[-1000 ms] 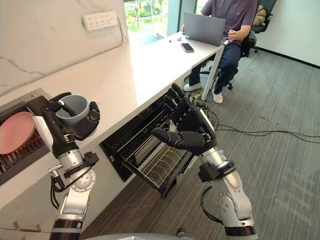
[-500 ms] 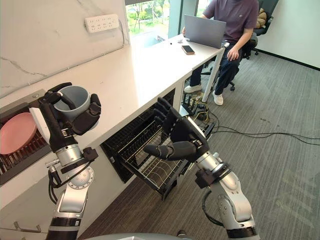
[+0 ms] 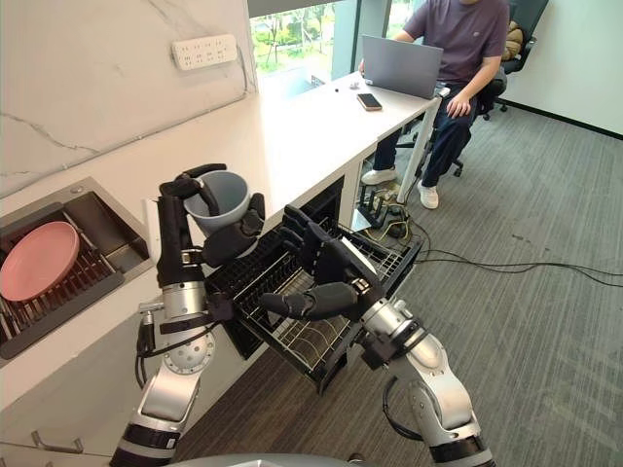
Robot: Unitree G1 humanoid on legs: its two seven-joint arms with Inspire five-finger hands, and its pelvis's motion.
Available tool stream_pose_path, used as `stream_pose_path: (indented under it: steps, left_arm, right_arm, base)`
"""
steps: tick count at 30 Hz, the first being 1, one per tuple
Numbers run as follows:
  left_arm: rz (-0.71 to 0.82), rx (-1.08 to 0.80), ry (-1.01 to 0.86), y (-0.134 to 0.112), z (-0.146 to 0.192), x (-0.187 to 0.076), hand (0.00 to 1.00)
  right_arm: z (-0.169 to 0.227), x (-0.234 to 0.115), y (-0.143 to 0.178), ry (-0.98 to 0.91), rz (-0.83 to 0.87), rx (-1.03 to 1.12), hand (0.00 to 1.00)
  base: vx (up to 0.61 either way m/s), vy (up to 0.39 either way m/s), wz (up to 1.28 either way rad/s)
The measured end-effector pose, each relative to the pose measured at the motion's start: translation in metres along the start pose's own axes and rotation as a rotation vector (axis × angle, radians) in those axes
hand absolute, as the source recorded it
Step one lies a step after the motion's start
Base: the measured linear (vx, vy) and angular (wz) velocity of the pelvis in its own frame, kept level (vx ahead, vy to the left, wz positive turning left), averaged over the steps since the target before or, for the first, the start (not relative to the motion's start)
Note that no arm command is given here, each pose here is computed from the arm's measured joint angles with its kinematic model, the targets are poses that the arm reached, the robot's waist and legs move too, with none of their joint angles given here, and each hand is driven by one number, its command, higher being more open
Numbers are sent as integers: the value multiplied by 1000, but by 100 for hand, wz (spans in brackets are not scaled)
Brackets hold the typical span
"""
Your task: Walk over to the sink, pick up the cup, carry it to the dishwasher, place the cup inside the dishwasher, then close the dishwasher door
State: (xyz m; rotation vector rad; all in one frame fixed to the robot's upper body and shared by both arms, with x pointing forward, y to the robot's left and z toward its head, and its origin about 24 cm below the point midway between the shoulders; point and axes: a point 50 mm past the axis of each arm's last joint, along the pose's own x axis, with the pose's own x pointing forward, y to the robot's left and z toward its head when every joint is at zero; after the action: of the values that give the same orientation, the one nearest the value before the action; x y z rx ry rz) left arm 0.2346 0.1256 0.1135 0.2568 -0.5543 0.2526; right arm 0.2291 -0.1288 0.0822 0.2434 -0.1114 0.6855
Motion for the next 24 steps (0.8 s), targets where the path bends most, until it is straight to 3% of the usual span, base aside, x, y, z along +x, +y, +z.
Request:
stream_pose_path:
  steps: [12,24]
  left_arm:
    - [-133,-90,12,-22,7,-9,0]
    - [-191,-151,16,-30,12,-11,0]
  right_arm:
    - [7,19,-3,-24,-58,-42,100]
    - [9,34,-5,8,-57,-169,100]
  base:
    - [-13,-14,3]
    - [-33,-19,7]
